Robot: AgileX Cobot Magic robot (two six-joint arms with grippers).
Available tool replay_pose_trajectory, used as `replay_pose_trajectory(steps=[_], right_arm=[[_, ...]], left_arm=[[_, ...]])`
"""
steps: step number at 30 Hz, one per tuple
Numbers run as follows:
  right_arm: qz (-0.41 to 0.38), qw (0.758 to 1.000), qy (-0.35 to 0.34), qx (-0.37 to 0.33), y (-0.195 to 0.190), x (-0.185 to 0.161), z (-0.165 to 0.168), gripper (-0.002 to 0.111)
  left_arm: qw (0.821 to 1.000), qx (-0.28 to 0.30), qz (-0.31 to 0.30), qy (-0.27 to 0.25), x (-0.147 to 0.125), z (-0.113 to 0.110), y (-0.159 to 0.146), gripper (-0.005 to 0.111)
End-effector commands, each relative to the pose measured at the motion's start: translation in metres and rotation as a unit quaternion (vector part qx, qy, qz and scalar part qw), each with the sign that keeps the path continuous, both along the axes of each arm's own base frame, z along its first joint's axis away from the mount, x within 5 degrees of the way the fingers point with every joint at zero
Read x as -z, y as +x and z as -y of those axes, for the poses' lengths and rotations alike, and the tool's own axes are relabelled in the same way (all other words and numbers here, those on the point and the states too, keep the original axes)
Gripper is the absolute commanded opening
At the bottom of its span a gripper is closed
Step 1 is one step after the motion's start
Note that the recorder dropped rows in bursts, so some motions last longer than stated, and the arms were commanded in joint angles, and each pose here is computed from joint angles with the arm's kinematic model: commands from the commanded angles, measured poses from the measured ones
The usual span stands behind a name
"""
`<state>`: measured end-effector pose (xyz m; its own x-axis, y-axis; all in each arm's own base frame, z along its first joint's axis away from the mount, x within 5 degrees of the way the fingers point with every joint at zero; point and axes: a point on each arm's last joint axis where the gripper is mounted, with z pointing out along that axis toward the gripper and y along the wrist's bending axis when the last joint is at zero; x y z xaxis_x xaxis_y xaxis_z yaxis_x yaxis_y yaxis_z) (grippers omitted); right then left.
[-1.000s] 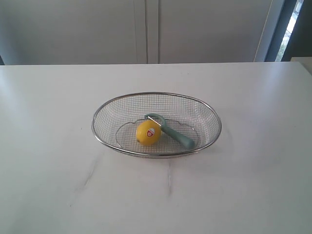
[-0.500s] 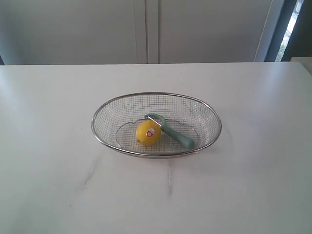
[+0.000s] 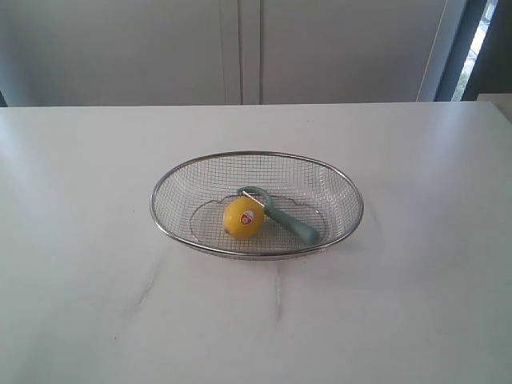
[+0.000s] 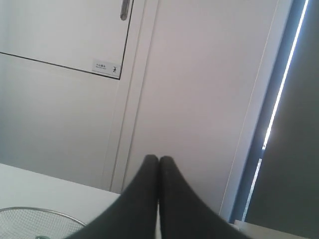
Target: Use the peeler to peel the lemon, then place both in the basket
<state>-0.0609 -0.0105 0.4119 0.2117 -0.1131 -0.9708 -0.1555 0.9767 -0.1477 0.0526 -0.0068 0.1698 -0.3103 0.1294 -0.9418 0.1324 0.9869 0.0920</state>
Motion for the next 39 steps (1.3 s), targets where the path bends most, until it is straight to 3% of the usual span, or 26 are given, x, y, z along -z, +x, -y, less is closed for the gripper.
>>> replay_pose_trajectory(steps=[1, 3, 6, 11, 20, 21, 23, 39], right_arm=[[0.096, 0.995, 0.02, 0.002, 0.022, 0.017, -0.004, 0.0], [0.126, 0.992, 0.025, 0.003, 0.04, 0.034, -0.007, 0.0], [0.1, 0.995, 0.021, 0.003, 0.063, 0.063, -0.011, 0.0], [-0.012, 1.0, 0.0, 0.003, 0.097, 0.132, -0.017, 0.0], [-0.134, 0.991, -0.022, 0.003, 0.116, 0.214, -0.021, 0.0], [-0.178, 0.983, -0.03, 0.003, 0.115, 0.222, -0.02, 0.0], [-0.219, 0.975, -0.038, 0.003, 0.113, 0.23, -0.02, 0.0], [-0.218, 0.975, -0.038, 0.003, 0.113, 0.23, -0.02, 0.0]], left_arm=[[1.0, 0.004, 0.001, -0.004, 0.0, 0.001, 0.0, 0.0], [1.0, 0.004, 0.001, -0.004, 0.0, 0.001, 0.0, 0.0], [1.0, 0.004, 0.001, -0.004, 0.0, 0.001, 0.0, 0.0], [1.0, 0.004, 0.001, -0.004, 0.0, 0.001, 0.0, 0.0], [1.0, 0.004, 0.001, -0.004, 0.0, 0.001, 0.0, 0.0], [1.0, 0.004, 0.001, -0.004, 0.0, 0.001, 0.0, 0.0], [1.0, 0.004, 0.001, -0.004, 0.0, 0.001, 0.0, 0.0], [1.0, 0.004, 0.001, -0.004, 0.0, 0.001, 0.0, 0.0]])
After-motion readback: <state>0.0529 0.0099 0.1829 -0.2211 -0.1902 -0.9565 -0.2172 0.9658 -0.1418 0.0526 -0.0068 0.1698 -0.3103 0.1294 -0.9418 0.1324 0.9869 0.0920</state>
